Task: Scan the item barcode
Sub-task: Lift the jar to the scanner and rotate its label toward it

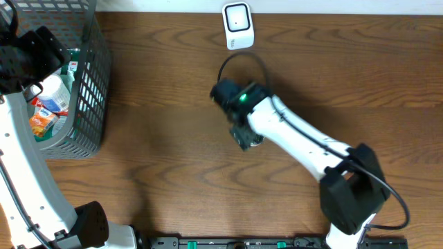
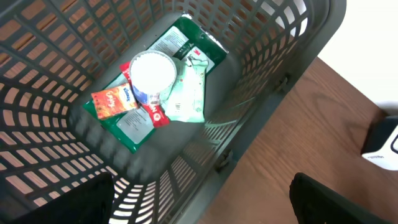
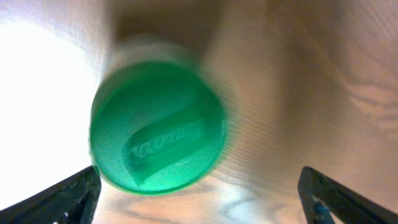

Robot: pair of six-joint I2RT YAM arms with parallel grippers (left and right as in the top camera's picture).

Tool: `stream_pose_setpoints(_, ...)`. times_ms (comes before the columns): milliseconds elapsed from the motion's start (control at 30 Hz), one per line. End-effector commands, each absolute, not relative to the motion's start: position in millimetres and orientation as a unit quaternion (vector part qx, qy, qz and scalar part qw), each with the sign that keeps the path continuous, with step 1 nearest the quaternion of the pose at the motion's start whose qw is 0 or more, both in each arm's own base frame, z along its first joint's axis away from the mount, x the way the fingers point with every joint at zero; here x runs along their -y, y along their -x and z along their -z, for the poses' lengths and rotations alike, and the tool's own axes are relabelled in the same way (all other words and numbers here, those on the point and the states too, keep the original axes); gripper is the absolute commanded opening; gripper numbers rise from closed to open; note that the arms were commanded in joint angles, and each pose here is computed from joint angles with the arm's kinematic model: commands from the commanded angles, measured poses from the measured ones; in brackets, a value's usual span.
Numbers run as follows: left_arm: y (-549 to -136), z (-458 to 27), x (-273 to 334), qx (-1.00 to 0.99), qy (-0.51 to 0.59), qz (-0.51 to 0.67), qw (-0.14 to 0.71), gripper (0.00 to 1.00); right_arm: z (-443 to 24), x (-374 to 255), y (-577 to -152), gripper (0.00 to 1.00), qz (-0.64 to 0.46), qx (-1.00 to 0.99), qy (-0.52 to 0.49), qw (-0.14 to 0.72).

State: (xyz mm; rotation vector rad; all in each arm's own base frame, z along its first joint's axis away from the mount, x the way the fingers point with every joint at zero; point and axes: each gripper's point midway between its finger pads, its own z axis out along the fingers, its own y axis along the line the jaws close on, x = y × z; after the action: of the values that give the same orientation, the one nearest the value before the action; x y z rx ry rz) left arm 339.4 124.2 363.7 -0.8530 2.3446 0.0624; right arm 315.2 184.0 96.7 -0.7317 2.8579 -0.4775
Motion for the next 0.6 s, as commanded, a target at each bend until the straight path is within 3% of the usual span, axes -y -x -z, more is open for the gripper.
stream_pose_setpoints(0,-340.1,-358.5,-125.8,-0.892,0.328,-0.025,0.309,0.90,-161.5,-208.7,-332.8,0.99,-0.004,-0.980,0.154,0.126)
stream_pose_setpoints(167,-339.5,-358.0,-125.6,-0.893,0.328,-0.025,0.307,0.90,-178.5,-226.3,-330.8,0.99,-0.156,-0.984,0.008,0.079)
stream_pose_setpoints(400,-339.0,-357.6,-125.3,-0.893,0.328,-0.025,0.306,0.90,-132.0,-191.8,-303.0,0.99,-0.065,-0.945,-0.319,0.004)
stream_pose_setpoints(567,-338.9,-357.5,-125.3,-0.893,0.328,-0.025,0.306,0.90,-88.3,-184.8,-272.7,0.99,-0.018,-0.894,-0.446,-0.034)
